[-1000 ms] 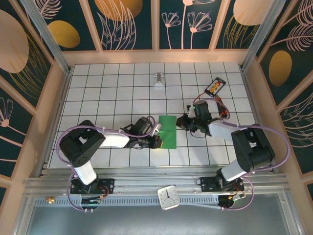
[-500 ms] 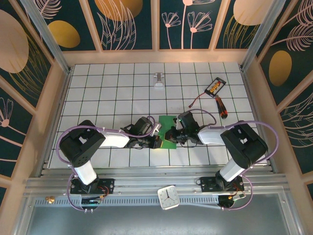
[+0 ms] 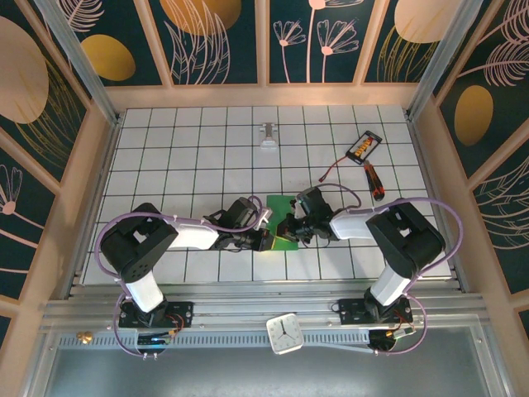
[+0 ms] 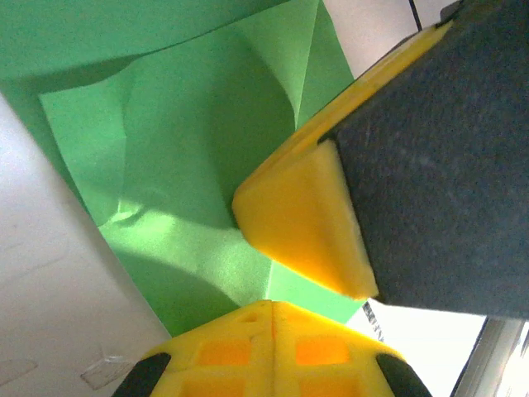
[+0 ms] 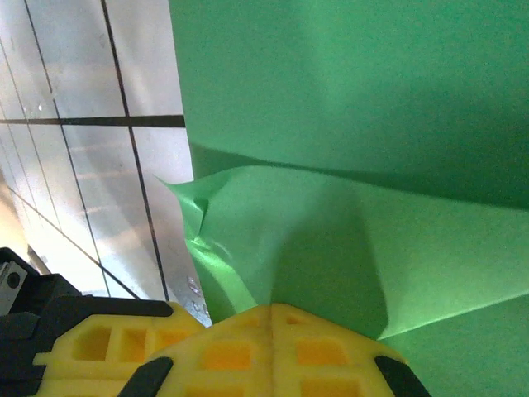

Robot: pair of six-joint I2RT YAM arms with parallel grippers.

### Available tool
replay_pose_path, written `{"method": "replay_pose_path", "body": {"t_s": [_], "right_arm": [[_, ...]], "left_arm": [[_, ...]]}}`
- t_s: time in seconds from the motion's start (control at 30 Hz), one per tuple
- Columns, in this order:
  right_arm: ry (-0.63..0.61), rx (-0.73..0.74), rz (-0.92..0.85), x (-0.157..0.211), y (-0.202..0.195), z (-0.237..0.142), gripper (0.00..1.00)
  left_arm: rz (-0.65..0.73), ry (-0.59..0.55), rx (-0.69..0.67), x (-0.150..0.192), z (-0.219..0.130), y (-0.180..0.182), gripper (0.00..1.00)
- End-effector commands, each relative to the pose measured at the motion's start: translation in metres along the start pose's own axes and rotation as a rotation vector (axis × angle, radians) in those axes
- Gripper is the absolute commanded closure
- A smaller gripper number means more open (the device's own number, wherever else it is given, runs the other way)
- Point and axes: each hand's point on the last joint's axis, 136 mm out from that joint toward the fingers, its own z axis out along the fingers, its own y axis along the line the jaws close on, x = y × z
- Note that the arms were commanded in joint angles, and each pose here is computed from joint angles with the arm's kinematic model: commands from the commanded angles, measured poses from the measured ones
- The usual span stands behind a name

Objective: Fold a paper plane with a square sheet of paper (pick it up from the middle)
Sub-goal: Fold the triangle a second time at the center of the table.

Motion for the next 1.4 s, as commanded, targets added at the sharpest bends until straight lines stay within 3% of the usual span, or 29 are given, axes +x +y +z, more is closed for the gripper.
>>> {"method": "replay_pose_path", "body": {"t_s": [0.0,0.4,0.6,0.77,0.97,1.07,1.23,1.37], "right_arm": [[-0.035,0.139,0.027,-0.012,-0.034,-0.005,1.0],[-0.143,0.214,0.077,-0.058,-0.082,-0.037,1.0],[-0.243,0.165,0.042,-0.089,-0.068,-0.065,1.0],[-0.289,0.09,-0.032,-0.085,-0.039,-0.085,1.0],[-0.271,0.11,-0.096,-0.035,-0.026,-0.088,0.94],[-0.273,0.097,-0.105,-0.023,-0.019,-0.085,0.88],[-0.274,0.075,-0.091,-0.019,-0.014,-0.08,0.81],[-0.242,0.073,-0.084,-0.007,-0.012,-0.071,0.78]], "left_arm": [[-0.1,0.218,-0.225,0.073,-0.003,0.061,1.0],[-0.105,0.198,-0.217,0.067,-0.005,0.056,1.0],[-0.118,0.131,-0.165,0.043,-0.007,0.037,0.99],[-0.111,0.007,-0.076,-0.004,-0.017,0.0,0.76],[-0.133,-0.172,-0.018,-0.049,-0.04,-0.019,0.65],[-0.196,-0.206,0.013,-0.061,-0.041,-0.011,0.71],[-0.185,-0.137,-0.026,-0.065,-0.018,0.004,0.88],[-0.184,-0.121,-0.072,-0.064,-0.009,0.018,0.93]]}}
